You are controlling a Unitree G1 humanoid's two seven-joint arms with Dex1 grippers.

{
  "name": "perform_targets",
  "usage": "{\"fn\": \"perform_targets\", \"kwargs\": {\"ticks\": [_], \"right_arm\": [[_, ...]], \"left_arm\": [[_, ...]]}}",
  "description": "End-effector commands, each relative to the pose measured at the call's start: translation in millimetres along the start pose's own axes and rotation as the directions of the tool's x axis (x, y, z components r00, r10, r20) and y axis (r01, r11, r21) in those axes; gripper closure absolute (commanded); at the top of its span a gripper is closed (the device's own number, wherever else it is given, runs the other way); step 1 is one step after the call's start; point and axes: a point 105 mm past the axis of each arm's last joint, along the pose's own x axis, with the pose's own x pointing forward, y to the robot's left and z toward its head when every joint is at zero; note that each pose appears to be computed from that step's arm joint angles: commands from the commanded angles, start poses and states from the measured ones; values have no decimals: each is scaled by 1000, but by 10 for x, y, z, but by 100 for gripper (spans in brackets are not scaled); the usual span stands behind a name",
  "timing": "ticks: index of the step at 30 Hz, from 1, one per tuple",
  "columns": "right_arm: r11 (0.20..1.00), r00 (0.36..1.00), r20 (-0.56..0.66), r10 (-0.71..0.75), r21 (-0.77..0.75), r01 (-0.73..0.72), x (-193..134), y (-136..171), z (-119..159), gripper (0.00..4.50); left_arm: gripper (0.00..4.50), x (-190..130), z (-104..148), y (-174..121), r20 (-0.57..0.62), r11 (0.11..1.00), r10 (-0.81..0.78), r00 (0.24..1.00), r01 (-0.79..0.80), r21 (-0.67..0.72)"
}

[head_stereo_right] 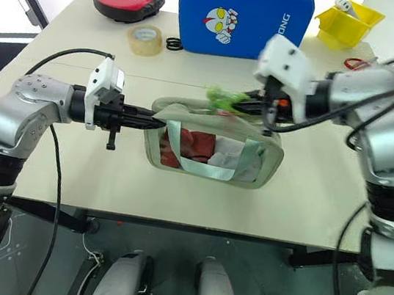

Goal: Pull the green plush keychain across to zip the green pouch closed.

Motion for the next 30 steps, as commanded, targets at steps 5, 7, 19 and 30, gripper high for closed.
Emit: {"fn": "perform_targets", "kwargs": {"ticks": [5,7,19,30], "right_arm": [[912,824,-430,-369,3,411,-997,-394,-1115,448],[890,796,-461,-393,28,455,-1082,-394,-1245,448],[971,947,-280,-155,136,199,-245,260,-1183,448],[963,974,-186,-128,212,167,-135,250,-919,290]], "left_arm": [[450,-117,-67,29,-19,998,47,999,-48,-34],[450,-128,-68,11,-18,999,42,999,-43,-34],[450,-159,-58,42,-17,997,62,998,-63,-47],[450,-175,-16,0,-10,998,55,998,-56,-32]]}}
